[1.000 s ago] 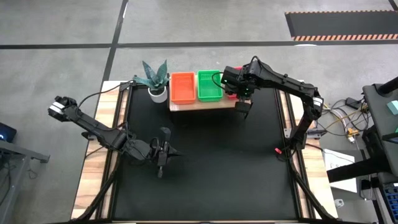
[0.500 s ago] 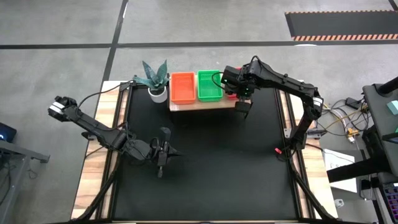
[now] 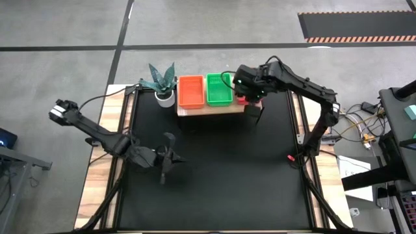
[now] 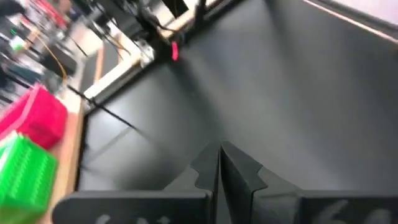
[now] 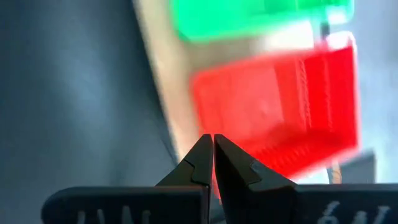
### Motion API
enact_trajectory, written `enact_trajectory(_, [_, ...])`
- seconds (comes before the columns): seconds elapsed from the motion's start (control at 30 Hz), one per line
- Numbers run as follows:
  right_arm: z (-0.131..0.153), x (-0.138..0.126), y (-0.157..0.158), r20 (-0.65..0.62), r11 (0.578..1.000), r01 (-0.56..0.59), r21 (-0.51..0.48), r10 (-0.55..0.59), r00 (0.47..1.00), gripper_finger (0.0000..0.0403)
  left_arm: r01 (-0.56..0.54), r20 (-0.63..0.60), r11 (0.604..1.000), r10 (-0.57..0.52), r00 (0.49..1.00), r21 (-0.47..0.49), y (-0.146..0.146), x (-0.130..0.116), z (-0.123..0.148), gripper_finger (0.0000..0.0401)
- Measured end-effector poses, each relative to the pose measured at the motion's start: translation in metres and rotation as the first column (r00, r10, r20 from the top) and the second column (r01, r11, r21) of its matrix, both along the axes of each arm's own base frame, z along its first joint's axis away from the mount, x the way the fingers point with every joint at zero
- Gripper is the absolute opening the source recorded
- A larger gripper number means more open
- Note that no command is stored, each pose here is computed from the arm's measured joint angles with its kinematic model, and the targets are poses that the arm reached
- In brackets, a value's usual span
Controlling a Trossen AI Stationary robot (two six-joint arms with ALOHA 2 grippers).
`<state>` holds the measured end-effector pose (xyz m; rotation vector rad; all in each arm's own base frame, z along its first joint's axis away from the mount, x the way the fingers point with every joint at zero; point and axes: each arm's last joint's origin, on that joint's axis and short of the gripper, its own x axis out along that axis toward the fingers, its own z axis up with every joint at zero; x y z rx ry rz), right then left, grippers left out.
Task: Stack baskets on shelf by color
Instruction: Return to Home Position
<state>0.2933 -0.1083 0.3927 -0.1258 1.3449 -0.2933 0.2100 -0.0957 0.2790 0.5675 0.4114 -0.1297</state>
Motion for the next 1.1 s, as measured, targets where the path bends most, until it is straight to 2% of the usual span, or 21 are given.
enact_trajectory(0.1, [0.009, 0.003, 0.027, 0.119, 0.994, -0.109, -0.031, 0.112, 0.987, 0.0009, 0.004, -0.011, 0.998, -0.004, 1.0, -0.056, 0.002, -0.018, 0.007, 0.0])
enact_trajectory(0.17, [0.013, 0.006, 0.051, 0.22, 0.977, -0.198, -0.08, 0.211, 0.953, 0.0009, 0.032, 0.019, 0.997, -0.03, 0.999, -0.077, 0.003, -0.031, 0.008, 0.0])
enact_trajectory(0.23, [0.014, 0.006, 0.081, 0.319, 0.949, -0.289, -0.127, 0.315, 0.894, 0.0008, 0.066, 0.054, 0.995, -0.062, 0.997, -0.076, 0.005, -0.043, 0.006, 0.0])
enact_trajectory(0.33, [0.004, 0.001, 0.125, 0.464, 0.897, -0.393, -0.202, 0.442, 0.768, 0.0008, 0.087, 0.112, 0.992, -0.077, 0.991, -0.086, 0.014, -0.059, -0.003, 0.0])
enact_trajectory(0.43, [-0.021, -0.008, 0.158, 0.52, 0.85, -0.417, -0.321, 0.527, 0.672, 0.0008, 0.085, 0.195, 0.99, -0.061, 0.979, -0.115, 0.024, -0.072, -0.01, 0.0])
enact_trajectory(0.53, [-0.053, -0.015, 0.174, 0.557, 0.818, -0.435, -0.377, 0.575, 0.599, 0.0008, 0.079, 0.249, 0.987, -0.042, 0.968, -0.141, 0.031, -0.081, -0.018, 0.0])
enact_trajectory(0.67, [-0.092, -0.021, 0.176, 0.61, 0.79, -0.438, -0.429, 0.611, 0.504, 0.0008, 0.084, 0.303, 0.982, -0.029, 0.953, -0.17, 0.038, -0.091, -0.028, 0.0])
enact_trajectory(0.77, [-0.112, -0.021, 0.163, 0.655, 0.778, -0.45, -0.439, 0.62, 0.432, 0.0008, 0.085, 0.313, 0.98, -0.025, 0.95, -0.182, 0.041, -0.095, -0.037, 0.0])
enact_trajectory(0.83, [-0.12, -0.021, 0.15, 0.682, 0.781, -0.459, -0.424, 0.608, 0.406, 0.0008, 0.085, 0.313, 0.98, -0.024, 0.949, -0.182, 0.042, -0.098, -0.045, 0.0])
enact_trajectory(1.0, [-0.13, -0.028, 0.118, 0.696, 0.806, -0.44, -0.396, 0.576, 0.429, 0.0008, 0.08, 0.345, 0.977, -0.007, 0.939, -0.199, 0.047, -0.106, -0.058, 0.0])
enact_trajectory(1.1, [-0.133, -0.037, 0.11, 0.705, 0.81, -0.442, -0.386, 0.568, 0.425, 0.0008, 0.071, 0.376, 0.974, 0.016, 0.926, -0.215, 0.051, -0.112, -0.063, 0.0])
